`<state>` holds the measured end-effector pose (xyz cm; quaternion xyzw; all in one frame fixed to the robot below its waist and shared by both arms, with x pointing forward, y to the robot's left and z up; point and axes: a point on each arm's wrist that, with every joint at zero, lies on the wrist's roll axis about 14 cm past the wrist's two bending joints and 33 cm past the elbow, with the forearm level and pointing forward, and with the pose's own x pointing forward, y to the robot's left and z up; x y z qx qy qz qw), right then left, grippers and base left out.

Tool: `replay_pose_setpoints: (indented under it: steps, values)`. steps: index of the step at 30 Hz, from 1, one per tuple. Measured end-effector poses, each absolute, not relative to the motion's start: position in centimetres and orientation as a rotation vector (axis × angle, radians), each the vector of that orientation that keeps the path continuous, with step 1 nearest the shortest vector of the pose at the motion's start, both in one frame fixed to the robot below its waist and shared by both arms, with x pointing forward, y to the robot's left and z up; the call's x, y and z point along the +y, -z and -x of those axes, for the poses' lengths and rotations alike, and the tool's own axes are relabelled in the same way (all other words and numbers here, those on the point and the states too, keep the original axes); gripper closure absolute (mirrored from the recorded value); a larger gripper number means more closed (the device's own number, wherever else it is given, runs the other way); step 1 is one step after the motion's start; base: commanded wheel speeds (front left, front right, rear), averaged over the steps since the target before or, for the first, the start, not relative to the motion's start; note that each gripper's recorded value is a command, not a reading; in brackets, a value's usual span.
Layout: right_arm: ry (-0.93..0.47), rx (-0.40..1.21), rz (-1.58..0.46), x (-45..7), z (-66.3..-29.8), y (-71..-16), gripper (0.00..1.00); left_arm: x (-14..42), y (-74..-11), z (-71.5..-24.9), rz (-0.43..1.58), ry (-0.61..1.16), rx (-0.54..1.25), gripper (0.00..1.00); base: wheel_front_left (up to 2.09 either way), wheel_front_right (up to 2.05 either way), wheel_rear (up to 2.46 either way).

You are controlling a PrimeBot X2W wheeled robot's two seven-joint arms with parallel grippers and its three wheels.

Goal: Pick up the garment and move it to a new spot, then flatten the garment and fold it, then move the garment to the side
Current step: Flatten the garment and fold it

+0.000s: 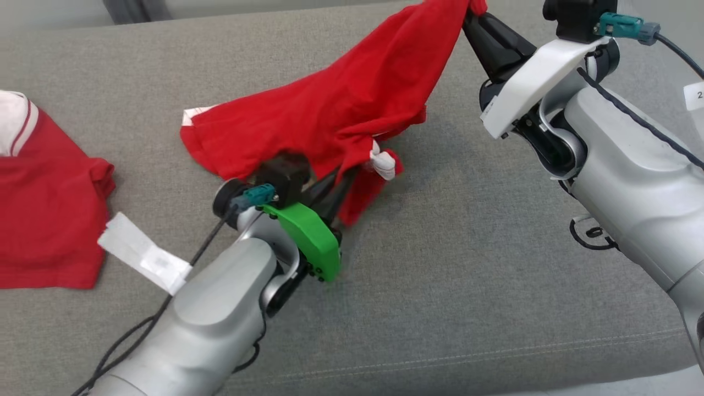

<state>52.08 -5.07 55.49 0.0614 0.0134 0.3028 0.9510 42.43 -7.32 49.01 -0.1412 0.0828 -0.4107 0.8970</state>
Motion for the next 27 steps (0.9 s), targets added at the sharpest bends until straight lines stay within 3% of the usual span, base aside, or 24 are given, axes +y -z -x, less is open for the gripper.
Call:
replay_pose_setpoints:
  steps: [8, 13, 20, 27]
  values:
    - [-0.61, -0.028, -0.145, -5.6, -49.6, -58.0, 1.0, -0.2, -55.6, -44.9, 0.281, 0.716, -0.013, 1.0, 0.0, 0.0, 0.0]
    - [-0.643, 0.023, -0.211, -4.5, -46.1, -56.5, 1.0, 5.3, -59.3, -45.3, 0.324, 0.598, -0.11, 1.0, 0.0, 0.0, 0.0]
    - [-0.775, 0.199, -0.305, -1.3, -39.8, -52.9, 1.0, 5.5, -52.8, -41.0, 0.368, 0.621, 0.141, 1.0, 0.0, 0.0, 0.0]
    - [-0.844, 0.454, -0.323, -1.0, -36.5, -48.4, 1.0, 5.8, -47.2, -38.9, 0.376, 0.657, 0.436, 1.0, 0.0, 0.0, 0.0]
